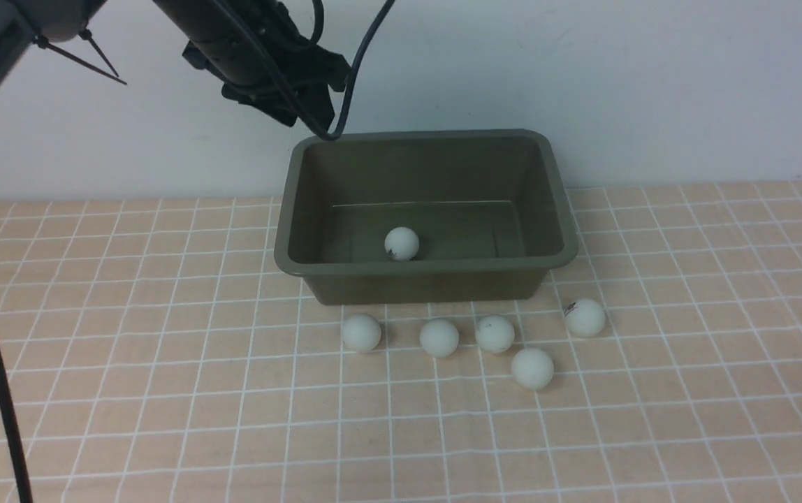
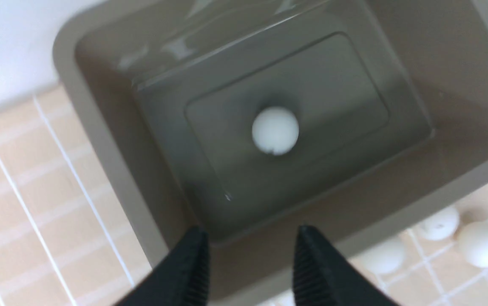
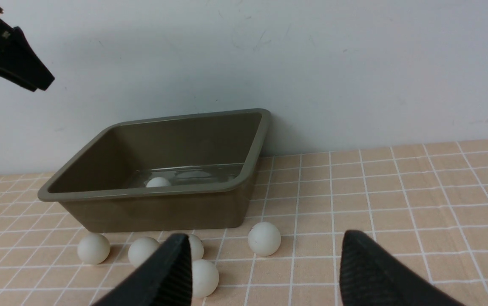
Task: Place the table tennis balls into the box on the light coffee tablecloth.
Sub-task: 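Reach for and grasp a ping pong ball on the table beside the basket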
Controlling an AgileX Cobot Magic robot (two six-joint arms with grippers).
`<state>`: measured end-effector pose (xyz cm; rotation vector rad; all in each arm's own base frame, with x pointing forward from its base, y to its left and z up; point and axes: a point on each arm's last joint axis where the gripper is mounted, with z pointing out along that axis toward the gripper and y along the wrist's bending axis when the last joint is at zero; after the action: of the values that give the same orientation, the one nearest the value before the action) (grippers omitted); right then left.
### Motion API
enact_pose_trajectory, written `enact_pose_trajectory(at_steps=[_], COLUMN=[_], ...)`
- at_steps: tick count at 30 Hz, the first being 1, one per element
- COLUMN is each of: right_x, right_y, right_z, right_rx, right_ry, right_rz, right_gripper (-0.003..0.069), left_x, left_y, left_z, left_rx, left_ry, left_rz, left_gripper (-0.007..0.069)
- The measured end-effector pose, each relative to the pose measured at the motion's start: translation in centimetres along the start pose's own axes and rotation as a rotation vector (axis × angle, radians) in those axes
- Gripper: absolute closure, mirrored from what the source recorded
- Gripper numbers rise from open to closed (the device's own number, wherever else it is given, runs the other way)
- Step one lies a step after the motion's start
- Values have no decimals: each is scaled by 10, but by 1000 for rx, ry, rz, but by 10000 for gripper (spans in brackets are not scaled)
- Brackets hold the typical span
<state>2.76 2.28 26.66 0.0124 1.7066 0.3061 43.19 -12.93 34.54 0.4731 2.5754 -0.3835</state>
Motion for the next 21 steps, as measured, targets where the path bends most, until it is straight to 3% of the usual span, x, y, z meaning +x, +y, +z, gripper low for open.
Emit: enact_pose_trajectory(at_steps=[5, 8, 17, 21], right_x=[0, 0, 0, 0], right_y=[0, 0, 0, 0], right_z=[0, 0, 0, 0], right_rx=[0, 0, 1, 1], right_ry=[0, 0, 0, 0], right_rz=[0, 0, -1, -1], right_gripper=[234, 242, 253, 252], left_x=[30, 71, 143, 142], left_y=[-13, -29, -47, -49], left_z=[5, 12, 35, 41], left_rx=[54, 100, 169, 199], left_ry=[108, 238, 460, 397], left_rz=[-53, -20, 106, 138], left_gripper=[510, 525, 520, 490])
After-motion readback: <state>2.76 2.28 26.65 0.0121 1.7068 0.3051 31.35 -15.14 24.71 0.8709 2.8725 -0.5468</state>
